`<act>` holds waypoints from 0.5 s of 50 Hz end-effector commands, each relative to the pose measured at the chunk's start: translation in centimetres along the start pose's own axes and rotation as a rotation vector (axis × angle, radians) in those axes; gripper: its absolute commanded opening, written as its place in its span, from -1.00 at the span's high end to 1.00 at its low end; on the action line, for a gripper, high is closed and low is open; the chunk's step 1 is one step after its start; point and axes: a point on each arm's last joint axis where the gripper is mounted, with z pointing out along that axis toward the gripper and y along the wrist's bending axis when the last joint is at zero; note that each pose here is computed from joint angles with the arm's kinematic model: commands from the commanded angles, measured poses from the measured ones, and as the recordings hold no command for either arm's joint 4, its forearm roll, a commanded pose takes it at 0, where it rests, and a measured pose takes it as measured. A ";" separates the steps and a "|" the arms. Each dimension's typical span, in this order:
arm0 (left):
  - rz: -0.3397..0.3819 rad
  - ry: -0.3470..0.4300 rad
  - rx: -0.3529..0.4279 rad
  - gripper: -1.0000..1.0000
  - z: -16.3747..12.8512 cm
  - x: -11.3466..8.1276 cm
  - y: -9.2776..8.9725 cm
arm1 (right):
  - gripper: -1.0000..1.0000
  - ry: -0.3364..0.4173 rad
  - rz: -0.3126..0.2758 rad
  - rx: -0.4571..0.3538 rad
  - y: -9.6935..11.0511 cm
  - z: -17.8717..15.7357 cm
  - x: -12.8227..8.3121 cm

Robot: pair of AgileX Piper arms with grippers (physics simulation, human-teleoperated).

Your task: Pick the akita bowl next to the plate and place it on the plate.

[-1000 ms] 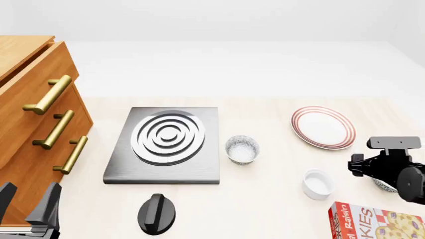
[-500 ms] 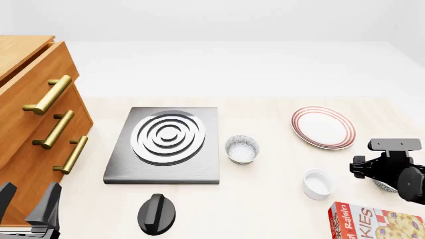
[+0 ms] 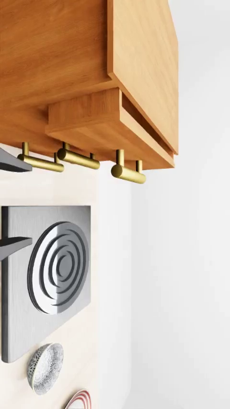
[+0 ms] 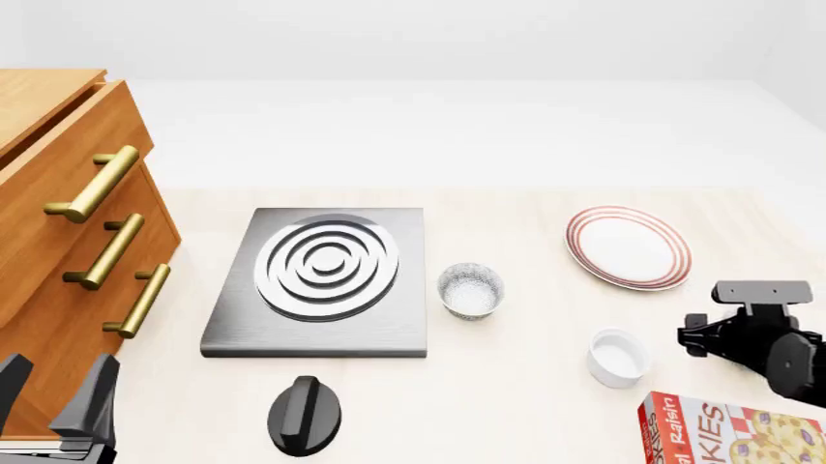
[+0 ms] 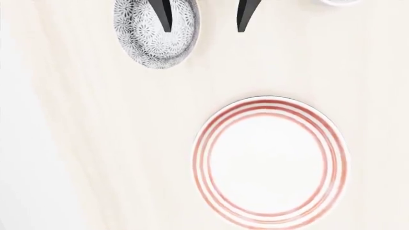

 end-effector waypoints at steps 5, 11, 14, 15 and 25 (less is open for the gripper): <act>-0.002 0.000 0.000 -1.00 0.0 0.0 0.0 | -1.00 0.014 -0.006 0.000 -0.1 0.1 0.3; -0.002 0.000 0.000 -1.00 0.0 0.0 0.0 | -1.00 0.014 -0.006 0.000 -0.1 0.5 0.3; -0.002 0.000 0.000 -1.00 0.0 0.0 0.0 | -1.00 0.015 -0.007 -0.002 0.0 0.5 0.3; -0.002 0.000 0.000 -1.00 0.0 0.0 0.0 | -1.00 0.015 -0.006 -0.002 0.0 0.6 0.3; -0.002 0.000 0.000 -1.00 0.0 0.0 0.0 | -1.00 0.026 -0.015 -0.002 0.2 1.6 1.3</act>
